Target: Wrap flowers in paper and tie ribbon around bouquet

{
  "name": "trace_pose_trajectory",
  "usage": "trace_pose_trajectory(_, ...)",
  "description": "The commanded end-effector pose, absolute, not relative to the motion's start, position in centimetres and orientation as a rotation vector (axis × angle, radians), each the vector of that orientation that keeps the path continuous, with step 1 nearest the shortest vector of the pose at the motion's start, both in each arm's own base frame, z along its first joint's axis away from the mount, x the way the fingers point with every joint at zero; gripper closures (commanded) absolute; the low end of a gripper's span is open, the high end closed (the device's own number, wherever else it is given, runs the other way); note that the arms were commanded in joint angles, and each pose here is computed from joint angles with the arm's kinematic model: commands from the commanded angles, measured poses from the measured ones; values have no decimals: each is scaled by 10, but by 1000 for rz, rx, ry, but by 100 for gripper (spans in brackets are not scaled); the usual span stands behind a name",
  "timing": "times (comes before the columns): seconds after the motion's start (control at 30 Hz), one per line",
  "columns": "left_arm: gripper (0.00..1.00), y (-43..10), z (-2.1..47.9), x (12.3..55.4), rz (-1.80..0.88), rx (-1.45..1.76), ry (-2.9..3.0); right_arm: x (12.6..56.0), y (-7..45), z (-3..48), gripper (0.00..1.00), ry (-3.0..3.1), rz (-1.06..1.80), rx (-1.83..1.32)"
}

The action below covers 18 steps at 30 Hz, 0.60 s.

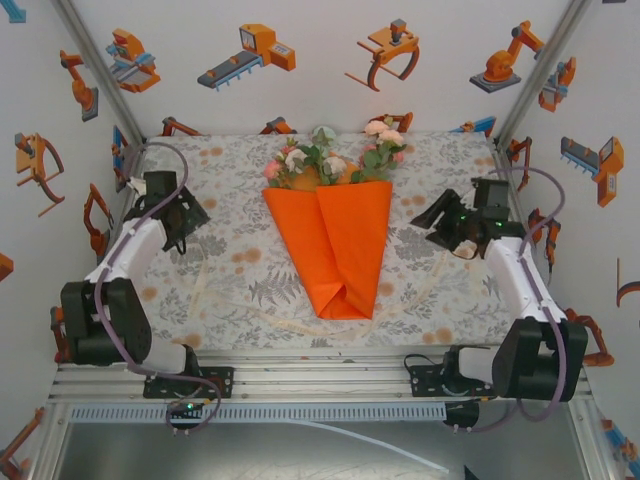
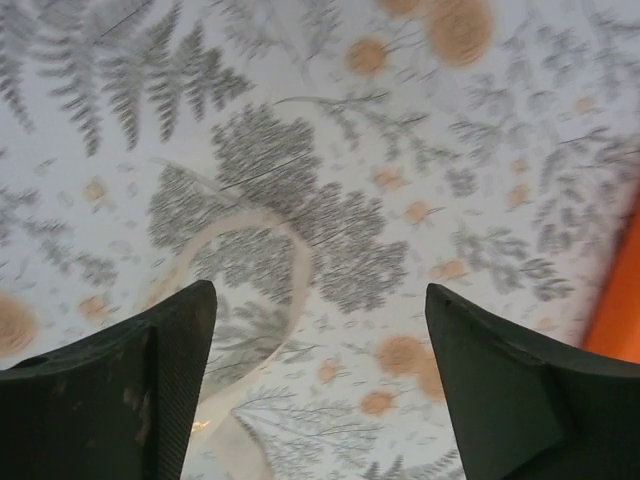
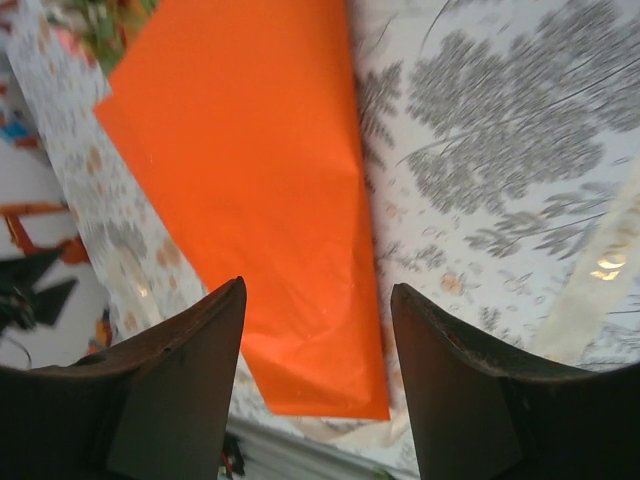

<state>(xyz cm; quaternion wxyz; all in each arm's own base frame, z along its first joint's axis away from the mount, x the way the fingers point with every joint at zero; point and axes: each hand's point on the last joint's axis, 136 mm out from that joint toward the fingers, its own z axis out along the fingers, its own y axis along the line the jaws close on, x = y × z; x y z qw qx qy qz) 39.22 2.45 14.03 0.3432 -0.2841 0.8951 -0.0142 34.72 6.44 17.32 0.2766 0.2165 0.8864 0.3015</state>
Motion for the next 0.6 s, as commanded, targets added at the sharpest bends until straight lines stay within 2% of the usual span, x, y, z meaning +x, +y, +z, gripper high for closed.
trace_pose_trajectory(0.0,18,-6,187,395,-301,-706,2262,328,109,161,42,2494,837,373)
trace_pose_trajectory(0.17,16,-90,202,367,-578,-567,2305,322,142,133,42,2575,799,262)
trace_pose_trajectory(0.37,16,-180,153,337,-760,-477,2395,315,153,95,42,2706,706,183)
trace_pose_trajectory(0.43,16,-179,131,327,-664,-459,2460,309,146,87,42,2739,637,182)
trace_pose_trajectory(0.57,16,-128,105,306,-346,-628,2484,301,107,79,41,2709,373,279)
